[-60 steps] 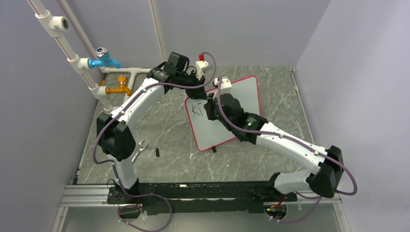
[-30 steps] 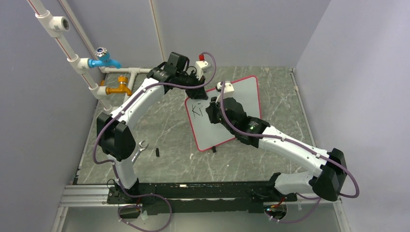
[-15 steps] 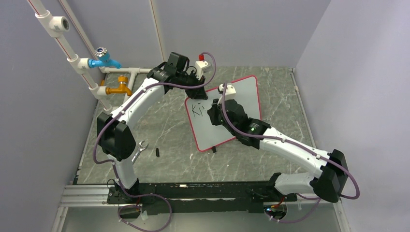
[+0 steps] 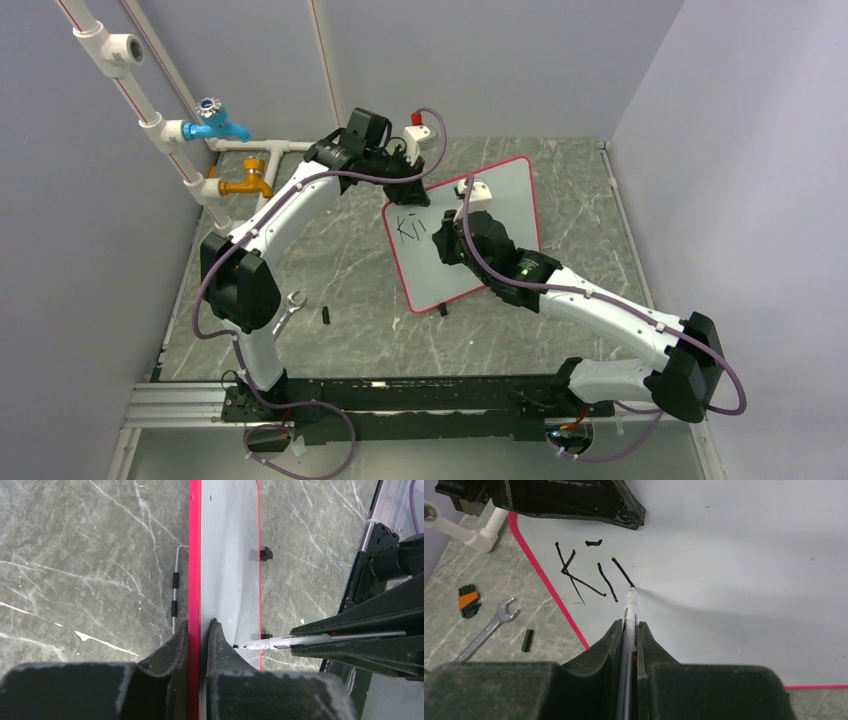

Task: Write a sentence on the whiteboard

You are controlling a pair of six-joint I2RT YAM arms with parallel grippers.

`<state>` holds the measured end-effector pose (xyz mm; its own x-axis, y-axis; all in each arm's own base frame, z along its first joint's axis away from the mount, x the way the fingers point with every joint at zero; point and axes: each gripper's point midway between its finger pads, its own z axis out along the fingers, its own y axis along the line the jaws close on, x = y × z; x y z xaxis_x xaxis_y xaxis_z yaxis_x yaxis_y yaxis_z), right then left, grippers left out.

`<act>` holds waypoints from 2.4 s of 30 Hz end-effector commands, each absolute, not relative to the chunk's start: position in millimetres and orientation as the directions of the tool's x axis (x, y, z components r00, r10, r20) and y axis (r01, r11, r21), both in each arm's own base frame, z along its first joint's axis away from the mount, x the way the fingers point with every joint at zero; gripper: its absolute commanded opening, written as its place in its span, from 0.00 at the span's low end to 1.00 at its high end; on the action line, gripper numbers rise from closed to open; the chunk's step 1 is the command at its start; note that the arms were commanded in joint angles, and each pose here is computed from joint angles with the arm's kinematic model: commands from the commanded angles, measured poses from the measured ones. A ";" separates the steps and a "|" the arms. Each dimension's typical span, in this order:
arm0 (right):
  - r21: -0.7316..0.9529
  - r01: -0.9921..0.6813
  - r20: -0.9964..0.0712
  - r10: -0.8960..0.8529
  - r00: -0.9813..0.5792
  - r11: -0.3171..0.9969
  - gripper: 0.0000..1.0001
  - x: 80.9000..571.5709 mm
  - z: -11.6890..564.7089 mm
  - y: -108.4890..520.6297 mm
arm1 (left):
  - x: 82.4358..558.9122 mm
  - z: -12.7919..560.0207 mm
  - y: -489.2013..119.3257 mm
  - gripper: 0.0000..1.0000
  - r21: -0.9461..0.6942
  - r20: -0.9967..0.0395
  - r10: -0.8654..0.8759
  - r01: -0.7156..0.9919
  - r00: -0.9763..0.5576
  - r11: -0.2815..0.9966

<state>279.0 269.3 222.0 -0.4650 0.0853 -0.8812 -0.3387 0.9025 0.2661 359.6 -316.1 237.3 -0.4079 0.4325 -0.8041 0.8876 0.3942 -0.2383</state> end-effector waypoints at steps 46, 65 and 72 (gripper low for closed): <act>0.307 -0.280 -0.868 0.147 -0.474 0.909 0.00 284.7 230.3 240.3 | 367.5 173.2 -281.8 0.00 -0.091 -0.655 0.621 0.861 -0.430 0.500; 0.303 -0.247 -0.921 0.216 -0.325 0.920 0.00 305.6 280.9 223.3 | 365.5 175.6 -281.6 0.00 -0.090 -0.660 0.620 0.864 -0.424 0.495; 0.306 -0.233 -0.921 0.225 -0.317 0.923 0.00 318.4 282.2 217.8 | 365.4 175.0 -282.9 0.00 -0.096 -0.659 0.620 0.866 -0.425 0.491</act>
